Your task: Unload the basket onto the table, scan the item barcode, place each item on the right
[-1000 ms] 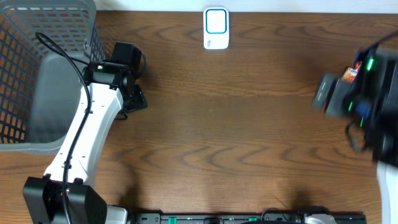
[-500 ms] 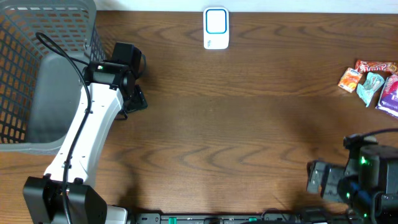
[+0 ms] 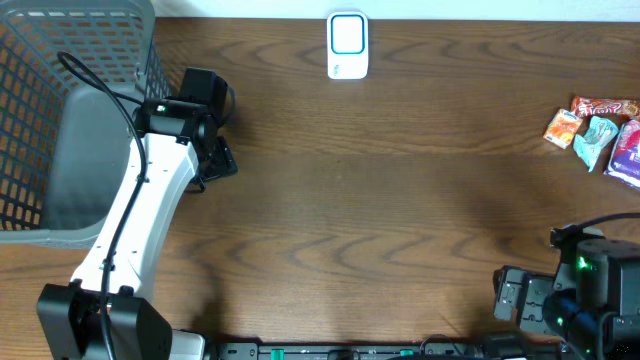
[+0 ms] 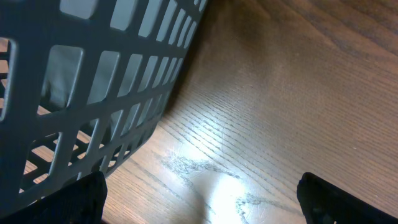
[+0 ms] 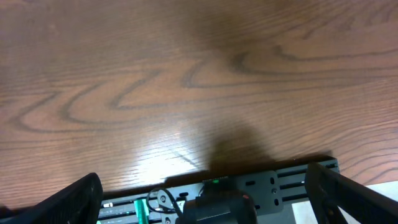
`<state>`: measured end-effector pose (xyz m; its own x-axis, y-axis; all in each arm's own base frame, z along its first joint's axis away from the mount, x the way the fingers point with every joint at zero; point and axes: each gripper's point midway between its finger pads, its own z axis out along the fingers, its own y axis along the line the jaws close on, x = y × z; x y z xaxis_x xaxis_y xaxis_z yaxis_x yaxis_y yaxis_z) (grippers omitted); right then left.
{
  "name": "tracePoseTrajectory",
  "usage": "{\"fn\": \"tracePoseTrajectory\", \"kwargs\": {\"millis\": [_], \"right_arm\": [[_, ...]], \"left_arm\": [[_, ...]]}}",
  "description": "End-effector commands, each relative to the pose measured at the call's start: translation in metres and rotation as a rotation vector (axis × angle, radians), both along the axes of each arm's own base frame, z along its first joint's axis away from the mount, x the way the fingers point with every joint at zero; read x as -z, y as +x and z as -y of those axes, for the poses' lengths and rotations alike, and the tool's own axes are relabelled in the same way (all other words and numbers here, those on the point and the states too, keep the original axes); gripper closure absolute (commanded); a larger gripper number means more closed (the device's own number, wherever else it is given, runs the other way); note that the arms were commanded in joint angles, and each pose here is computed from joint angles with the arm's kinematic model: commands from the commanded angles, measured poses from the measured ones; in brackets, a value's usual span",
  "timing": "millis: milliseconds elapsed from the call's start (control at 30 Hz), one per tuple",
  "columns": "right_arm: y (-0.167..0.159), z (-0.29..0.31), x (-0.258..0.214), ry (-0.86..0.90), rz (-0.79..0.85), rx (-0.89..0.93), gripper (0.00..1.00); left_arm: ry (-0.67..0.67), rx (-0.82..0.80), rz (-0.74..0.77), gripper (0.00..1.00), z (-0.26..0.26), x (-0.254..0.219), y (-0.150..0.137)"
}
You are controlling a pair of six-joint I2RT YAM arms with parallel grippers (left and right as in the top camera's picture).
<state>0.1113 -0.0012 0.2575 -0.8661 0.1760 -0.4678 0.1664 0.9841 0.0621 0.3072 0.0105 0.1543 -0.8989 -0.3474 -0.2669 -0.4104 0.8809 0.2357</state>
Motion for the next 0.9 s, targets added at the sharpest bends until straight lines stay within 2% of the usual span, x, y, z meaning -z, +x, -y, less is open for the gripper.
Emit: {"fn": "tracePoseTrajectory", "kwargs": {"millis": [0,100,167,367,567,867], "right_arm": [[-0.005,-0.001,-0.001,0.014,0.025,0.0,0.01],[-0.009,-0.001,-0.005,0.019,0.073,-0.001,0.01],[-0.003,-0.001,-0.015,0.02,0.162,-0.004,0.01],[0.037,-0.012,-0.047,-0.004,0.518,-0.127,0.01],[0.057,-0.018,-0.018,-0.02,0.665,-0.176,0.01],[0.081,-0.021,0.044,-0.044,0.785,-0.197,0.01]], "left_arm": [[0.005,-0.011,0.003,0.02,-0.002,-0.002,-0.002],[0.005,-0.012,0.003,0.02,-0.002,-0.002,-0.002],[0.005,-0.012,0.003,0.02,-0.002,-0.002,-0.002],[0.005,-0.012,0.003,0.02,-0.002,-0.002,-0.002],[0.005,-0.012,0.003,0.02,-0.002,-0.002,-0.002],[0.005,-0.012,0.003,0.02,-0.002,-0.002,-0.002]]}}
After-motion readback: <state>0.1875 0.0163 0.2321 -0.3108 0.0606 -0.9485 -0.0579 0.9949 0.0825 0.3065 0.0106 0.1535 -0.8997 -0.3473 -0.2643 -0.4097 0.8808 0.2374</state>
